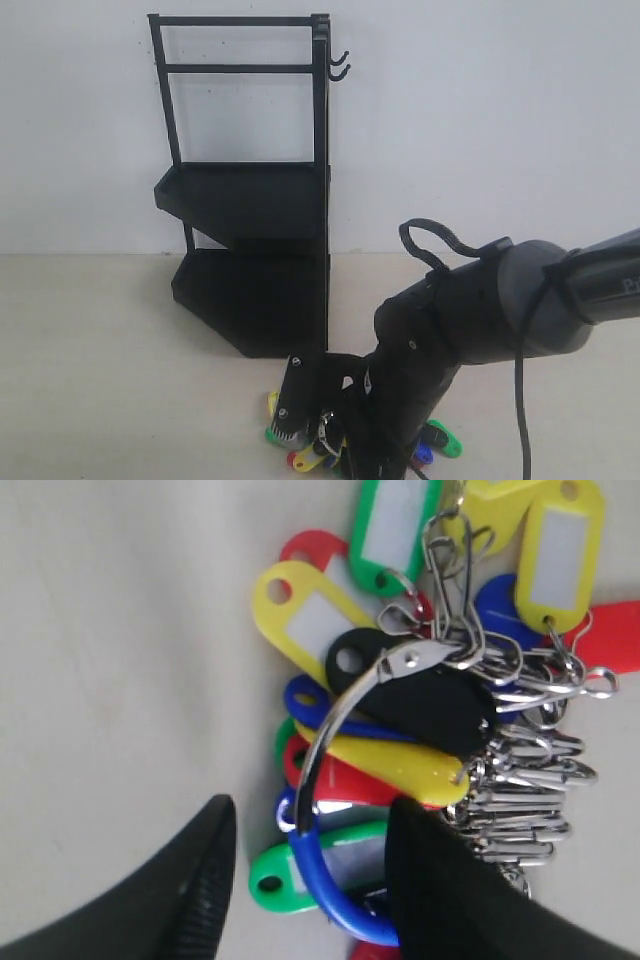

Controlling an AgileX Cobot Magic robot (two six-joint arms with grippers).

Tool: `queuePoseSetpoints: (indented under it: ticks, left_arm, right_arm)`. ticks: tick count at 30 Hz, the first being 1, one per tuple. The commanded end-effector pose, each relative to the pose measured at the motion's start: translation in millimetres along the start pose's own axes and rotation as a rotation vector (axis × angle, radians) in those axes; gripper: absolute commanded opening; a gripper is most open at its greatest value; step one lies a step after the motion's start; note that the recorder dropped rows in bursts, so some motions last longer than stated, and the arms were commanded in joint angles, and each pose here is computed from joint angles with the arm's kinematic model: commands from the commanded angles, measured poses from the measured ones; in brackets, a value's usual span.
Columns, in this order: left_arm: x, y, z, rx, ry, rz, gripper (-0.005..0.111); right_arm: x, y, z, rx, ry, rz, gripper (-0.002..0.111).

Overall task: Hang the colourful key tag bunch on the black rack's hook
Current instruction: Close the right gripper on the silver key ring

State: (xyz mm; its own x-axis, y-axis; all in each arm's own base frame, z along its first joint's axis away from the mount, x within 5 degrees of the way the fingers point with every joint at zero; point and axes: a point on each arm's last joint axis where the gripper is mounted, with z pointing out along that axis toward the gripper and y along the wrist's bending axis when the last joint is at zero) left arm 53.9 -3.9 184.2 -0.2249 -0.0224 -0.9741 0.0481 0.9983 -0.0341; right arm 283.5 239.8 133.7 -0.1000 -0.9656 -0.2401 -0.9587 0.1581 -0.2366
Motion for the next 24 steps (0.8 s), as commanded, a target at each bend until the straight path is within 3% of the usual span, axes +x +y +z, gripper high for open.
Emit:
queuePoseSetpoints:
  ticks: [1,24]
  left_arm:
    - [-1.3,0.0,0.0,-0.002,-0.006,-0.007,0.004]
    - [-1.3,0.0,0.0,-0.002,-0.006,-0.007,0.004]
  right_arm:
    - [6.5,-8.7,2.2,0.015,0.004,0.044,0.045]
    - [12.1,-12.0,2.9,0.004,0.018,0.091,0.045]
